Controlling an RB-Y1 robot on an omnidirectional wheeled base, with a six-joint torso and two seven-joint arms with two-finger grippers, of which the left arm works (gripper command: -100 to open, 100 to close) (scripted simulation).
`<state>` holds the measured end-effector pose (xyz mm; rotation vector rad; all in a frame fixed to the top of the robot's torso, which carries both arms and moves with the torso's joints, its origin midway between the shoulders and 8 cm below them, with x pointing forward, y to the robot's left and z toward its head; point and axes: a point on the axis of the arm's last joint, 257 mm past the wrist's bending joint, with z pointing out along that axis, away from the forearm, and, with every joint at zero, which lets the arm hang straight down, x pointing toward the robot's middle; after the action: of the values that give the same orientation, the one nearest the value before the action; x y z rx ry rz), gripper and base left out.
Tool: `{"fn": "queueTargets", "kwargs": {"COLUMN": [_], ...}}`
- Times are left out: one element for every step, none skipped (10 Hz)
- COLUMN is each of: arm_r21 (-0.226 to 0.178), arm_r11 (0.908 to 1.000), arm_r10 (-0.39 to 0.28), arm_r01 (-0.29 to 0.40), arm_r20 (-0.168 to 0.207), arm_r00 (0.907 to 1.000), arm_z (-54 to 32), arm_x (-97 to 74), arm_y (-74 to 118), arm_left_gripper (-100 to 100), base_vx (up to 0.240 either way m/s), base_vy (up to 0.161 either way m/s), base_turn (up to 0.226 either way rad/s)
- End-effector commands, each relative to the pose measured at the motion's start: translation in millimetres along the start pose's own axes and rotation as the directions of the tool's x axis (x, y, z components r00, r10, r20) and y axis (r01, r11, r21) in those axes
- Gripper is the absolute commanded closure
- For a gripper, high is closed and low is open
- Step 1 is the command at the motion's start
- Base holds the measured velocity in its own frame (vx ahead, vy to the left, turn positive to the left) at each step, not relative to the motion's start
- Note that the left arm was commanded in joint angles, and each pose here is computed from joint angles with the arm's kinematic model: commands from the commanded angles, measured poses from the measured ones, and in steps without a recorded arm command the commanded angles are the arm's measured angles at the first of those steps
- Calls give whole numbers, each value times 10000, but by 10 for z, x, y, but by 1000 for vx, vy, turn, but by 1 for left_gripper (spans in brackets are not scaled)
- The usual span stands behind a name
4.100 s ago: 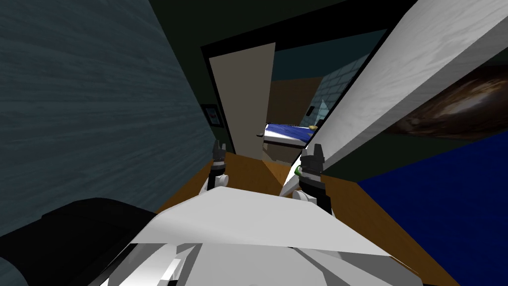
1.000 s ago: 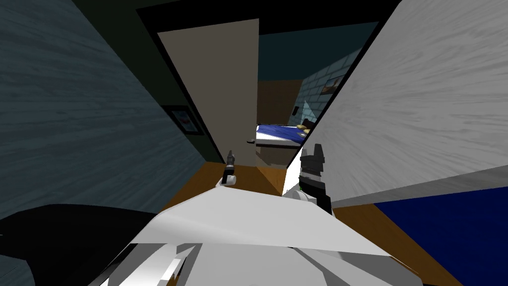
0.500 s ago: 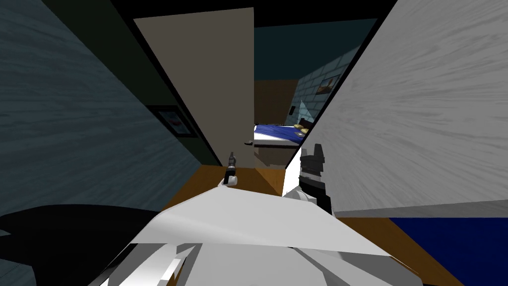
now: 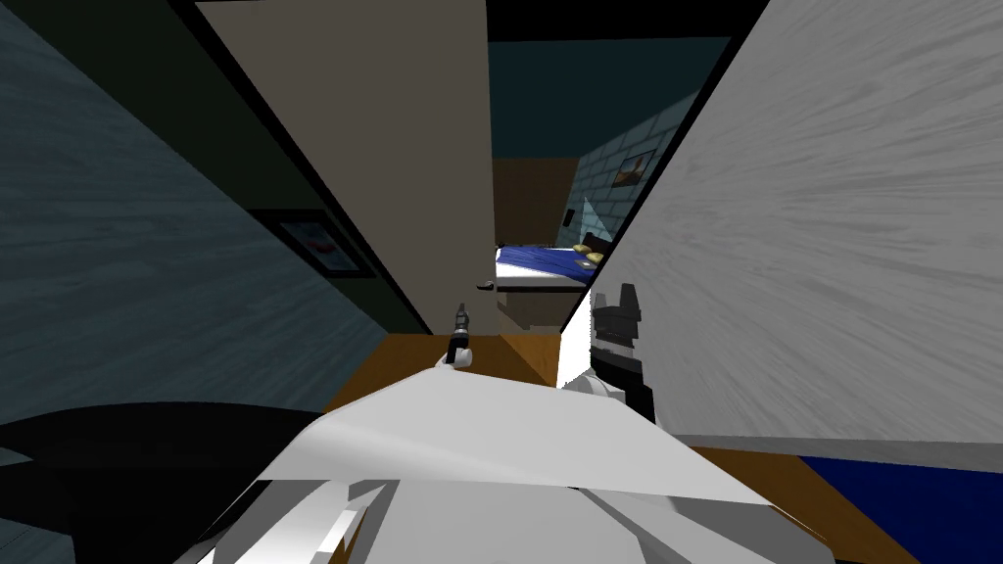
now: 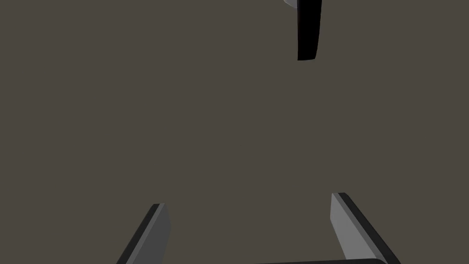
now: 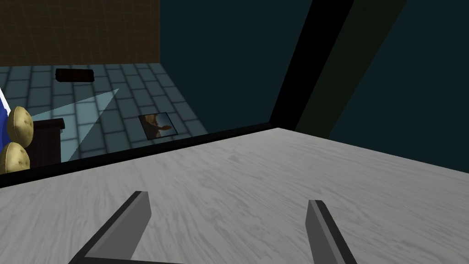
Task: Pull the door open
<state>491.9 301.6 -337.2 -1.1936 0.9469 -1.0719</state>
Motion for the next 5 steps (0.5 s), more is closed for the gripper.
{"fn": "queueTargets", "kwargs": {"arm_r21": [-265,-390,-500,-602,-703], "arm_r11": [9996,9992,9987,9982,9975], "arm_r10": [-6,-11,-19,-28,-37], "arm_r01": [6,11,19,28,36], "arm_r20": [3,2,0,-3,-7], "arm_r00": [10000,10000,10000,10000,10000], "arm_z": [-29,-41,-53,-65,-77], "arm_x": [53,79,104,130,155], "arm_y": [100,150,194,233,272], "arm_left_gripper": [-100,-100,-100,-100,-100], "base_vx": [138,117,93,83,66], "base_vy": [45,34,13,8,8], "base_turn": [-134,-90,-88,-83,-89]}}
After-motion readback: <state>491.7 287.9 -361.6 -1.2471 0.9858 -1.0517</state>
